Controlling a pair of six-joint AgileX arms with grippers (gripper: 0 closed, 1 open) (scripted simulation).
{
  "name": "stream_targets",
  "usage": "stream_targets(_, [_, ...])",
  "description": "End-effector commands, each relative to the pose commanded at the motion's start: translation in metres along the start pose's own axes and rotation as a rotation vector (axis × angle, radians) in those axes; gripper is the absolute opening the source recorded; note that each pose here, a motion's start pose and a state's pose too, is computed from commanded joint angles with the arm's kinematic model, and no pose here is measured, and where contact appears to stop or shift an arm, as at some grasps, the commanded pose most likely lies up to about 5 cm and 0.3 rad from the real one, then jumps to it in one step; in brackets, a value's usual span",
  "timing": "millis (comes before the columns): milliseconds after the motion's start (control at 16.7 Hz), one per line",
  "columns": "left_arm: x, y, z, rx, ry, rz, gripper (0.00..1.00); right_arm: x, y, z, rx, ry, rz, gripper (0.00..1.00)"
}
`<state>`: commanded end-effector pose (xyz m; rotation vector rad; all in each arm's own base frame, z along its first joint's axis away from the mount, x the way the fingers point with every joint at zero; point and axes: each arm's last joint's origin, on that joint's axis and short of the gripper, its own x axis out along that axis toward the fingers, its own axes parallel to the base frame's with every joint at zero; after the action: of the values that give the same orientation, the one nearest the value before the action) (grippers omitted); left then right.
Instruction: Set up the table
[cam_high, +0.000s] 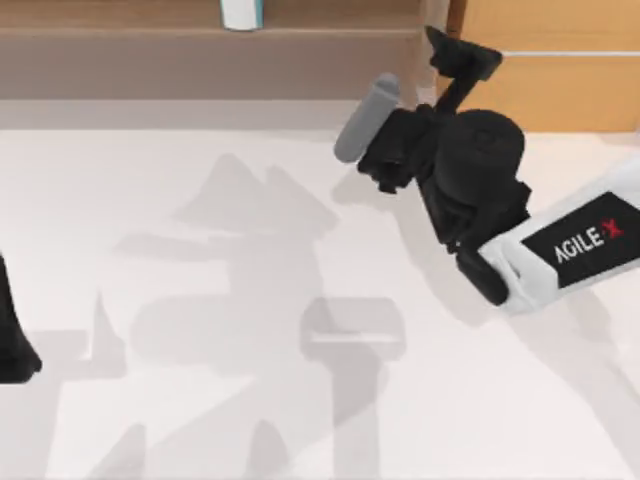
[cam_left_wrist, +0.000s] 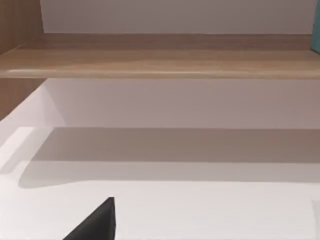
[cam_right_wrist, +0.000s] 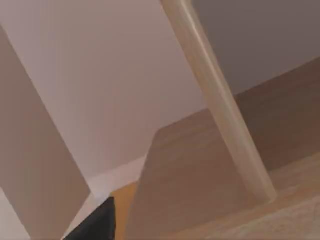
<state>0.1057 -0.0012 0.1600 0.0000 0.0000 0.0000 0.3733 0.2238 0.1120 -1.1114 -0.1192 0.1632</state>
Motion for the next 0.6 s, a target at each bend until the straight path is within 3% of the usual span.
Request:
stream_targets(300, [0.0, 0.0, 0.0, 0.0, 0.0, 0.0, 1.0, 0.026, 0.014, 0.081, 0.381, 0.013, -0.013, 1.0])
stream_targets(600, [0.0, 0.0, 0.0, 0.0, 0.0, 0.0, 1.0, 0.057, 0.012, 0.144, 0.743, 0.067, -0.074, 1.0])
